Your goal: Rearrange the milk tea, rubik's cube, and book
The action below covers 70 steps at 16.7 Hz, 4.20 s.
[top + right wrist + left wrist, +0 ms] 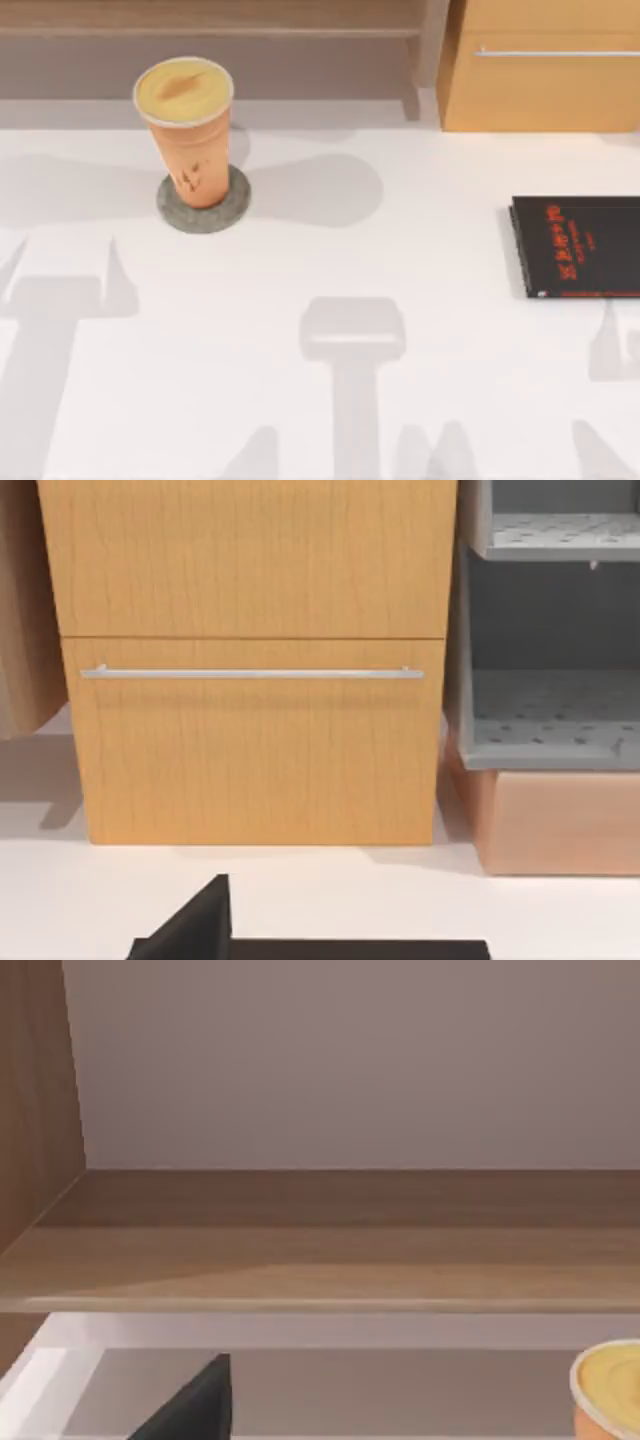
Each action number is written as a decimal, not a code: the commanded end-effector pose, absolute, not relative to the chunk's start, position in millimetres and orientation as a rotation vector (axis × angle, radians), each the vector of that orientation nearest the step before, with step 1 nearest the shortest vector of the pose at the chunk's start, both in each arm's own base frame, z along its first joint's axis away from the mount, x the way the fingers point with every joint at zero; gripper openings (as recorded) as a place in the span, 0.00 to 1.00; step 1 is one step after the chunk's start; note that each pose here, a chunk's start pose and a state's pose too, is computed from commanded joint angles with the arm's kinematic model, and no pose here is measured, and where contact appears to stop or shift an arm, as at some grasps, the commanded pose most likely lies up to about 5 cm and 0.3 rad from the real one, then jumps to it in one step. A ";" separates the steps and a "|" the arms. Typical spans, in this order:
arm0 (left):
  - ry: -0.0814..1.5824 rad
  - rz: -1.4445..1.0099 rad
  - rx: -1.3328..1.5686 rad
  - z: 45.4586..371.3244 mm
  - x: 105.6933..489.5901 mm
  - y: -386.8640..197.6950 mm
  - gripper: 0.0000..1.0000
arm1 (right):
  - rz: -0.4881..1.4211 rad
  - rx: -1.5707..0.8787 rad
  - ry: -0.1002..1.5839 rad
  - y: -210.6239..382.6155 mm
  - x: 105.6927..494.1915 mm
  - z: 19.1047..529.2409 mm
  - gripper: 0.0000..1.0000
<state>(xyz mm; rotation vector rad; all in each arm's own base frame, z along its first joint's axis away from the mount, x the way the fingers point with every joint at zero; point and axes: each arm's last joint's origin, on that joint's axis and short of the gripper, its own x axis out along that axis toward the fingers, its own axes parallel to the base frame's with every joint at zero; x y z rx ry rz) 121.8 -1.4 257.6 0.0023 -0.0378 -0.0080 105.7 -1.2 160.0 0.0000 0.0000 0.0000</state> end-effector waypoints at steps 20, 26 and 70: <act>0.000 0.000 0.000 160.0 105.7 -1.2 1.00 | -0.004 -0.014 -0.079 -8.4 117.9 236.4 1.00; 0.000 0.000 0.000 160.0 105.7 -1.2 1.00 | -0.003 -0.022 -0.028 -40.6 209.7 312.2 1.00; 0.000 0.000 0.000 160.0 105.7 -1.2 1.00 | -0.007 -0.021 0.004 -211.9 461.8 248.5 0.17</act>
